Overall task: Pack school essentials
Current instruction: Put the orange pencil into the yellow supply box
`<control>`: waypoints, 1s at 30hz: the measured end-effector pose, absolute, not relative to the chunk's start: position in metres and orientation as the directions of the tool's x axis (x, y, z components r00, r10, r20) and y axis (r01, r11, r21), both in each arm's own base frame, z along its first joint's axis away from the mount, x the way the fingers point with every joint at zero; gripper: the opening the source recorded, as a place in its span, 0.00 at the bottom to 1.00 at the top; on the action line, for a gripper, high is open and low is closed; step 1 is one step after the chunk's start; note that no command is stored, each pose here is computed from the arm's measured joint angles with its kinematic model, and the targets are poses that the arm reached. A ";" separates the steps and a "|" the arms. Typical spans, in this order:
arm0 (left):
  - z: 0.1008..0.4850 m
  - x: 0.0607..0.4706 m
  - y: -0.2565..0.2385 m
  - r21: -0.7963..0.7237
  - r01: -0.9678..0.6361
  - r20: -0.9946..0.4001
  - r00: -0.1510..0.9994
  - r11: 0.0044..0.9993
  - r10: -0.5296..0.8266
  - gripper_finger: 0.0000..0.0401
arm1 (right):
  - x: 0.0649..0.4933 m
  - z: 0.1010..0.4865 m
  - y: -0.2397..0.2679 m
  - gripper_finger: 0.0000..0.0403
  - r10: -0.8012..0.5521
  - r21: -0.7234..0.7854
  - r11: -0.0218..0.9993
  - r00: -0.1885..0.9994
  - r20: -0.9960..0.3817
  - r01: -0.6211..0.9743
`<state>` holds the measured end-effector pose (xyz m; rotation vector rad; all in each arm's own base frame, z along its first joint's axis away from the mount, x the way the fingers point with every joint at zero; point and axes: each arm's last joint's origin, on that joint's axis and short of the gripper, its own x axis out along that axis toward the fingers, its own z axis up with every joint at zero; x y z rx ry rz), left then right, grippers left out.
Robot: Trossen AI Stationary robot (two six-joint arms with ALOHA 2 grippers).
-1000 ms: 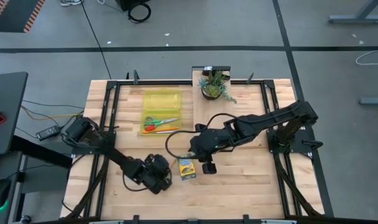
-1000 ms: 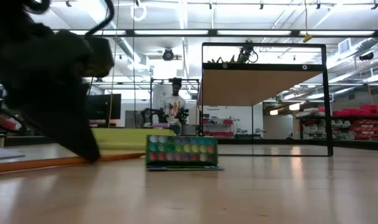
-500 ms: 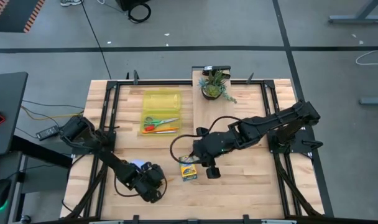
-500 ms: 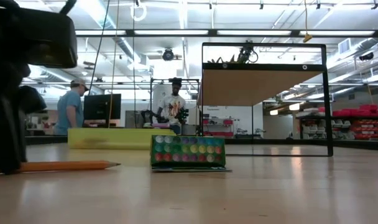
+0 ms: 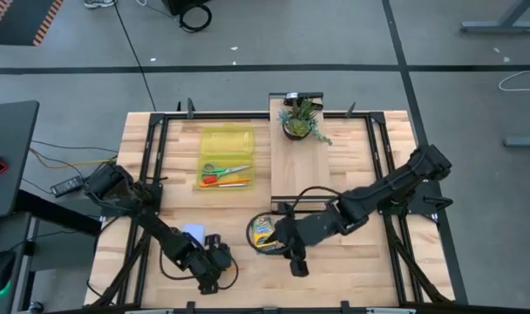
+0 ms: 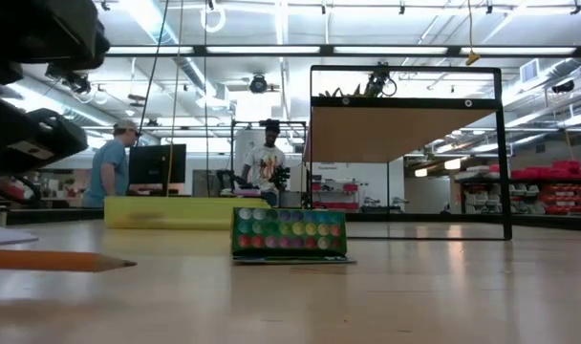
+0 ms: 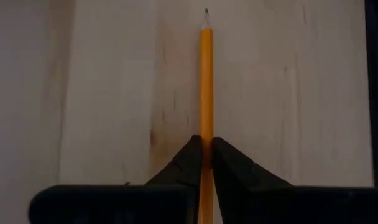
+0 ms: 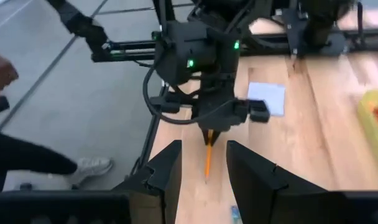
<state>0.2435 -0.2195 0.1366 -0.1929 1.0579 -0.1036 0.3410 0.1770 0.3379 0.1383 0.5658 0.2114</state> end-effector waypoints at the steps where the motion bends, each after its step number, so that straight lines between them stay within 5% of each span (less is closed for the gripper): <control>1: 0.137 0.244 -0.219 -0.196 0.007 -0.854 0.489 0.980 -0.175 0.09 | 0.340 0.331 0.179 0.33 0.227 0.203 0.969 0.827 -0.515 -0.140; 8: 0.137 0.244 -0.220 -0.167 0.052 -0.851 0.497 0.985 -0.171 0.07 | 0.334 0.295 0.190 0.33 0.157 0.253 0.967 0.847 -0.508 -0.027; 21: 0.156 0.246 -0.209 -0.181 0.031 -0.834 0.524 0.983 -0.170 0.07 | 0.332 0.291 0.191 0.33 0.140 0.250 0.968 0.849 -0.510 -0.009; 30: 0.197 0.250 -0.136 0.096 -0.010 -0.849 0.521 0.995 0.087 0.07 | 0.333 0.300 0.191 0.33 0.138 0.248 0.969 0.854 -0.502 -0.011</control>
